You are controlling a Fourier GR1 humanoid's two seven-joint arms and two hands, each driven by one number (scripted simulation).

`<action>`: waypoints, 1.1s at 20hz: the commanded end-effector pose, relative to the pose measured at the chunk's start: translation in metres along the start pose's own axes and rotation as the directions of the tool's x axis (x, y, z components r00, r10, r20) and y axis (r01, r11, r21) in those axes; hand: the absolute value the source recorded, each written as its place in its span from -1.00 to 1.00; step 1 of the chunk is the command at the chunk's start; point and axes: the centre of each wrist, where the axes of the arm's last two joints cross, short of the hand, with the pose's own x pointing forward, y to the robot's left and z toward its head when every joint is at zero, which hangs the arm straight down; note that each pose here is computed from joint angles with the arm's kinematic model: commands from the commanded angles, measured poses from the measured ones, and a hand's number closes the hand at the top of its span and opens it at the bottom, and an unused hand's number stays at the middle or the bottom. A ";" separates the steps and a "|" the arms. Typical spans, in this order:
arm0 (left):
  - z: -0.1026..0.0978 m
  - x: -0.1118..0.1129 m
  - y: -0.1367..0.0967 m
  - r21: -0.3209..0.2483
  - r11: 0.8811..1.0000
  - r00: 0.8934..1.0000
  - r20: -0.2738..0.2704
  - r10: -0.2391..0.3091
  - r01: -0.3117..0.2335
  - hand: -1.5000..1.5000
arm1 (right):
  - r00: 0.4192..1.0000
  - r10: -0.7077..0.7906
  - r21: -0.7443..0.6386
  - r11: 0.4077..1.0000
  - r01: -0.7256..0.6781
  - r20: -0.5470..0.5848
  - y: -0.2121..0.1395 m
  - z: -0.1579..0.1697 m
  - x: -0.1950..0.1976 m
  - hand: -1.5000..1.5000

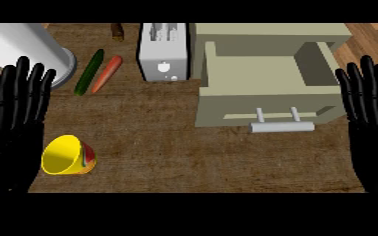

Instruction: Pick up the cup, place it into the drawer and close the drawer

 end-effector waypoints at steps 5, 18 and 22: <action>0.020 0.008 0.051 -0.268 0.951 0.986 0.018 0.165 -0.154 -1.00 | 1.000 -0.003 0.010 1.000 0.002 0.016 -0.003 -0.009 0.012 -1.00; 0.047 -0.061 0.135 -0.081 0.942 0.903 -0.323 0.284 -0.326 -1.00 | 0.988 -0.026 0.163 0.985 0.051 -0.153 0.001 -0.028 -0.034 -1.00; 0.065 -0.092 0.143 -0.085 0.944 0.893 -0.363 0.268 -0.318 -1.00 | 0.990 -0.035 0.156 0.986 0.057 -0.137 0.014 -0.038 -0.020 -1.00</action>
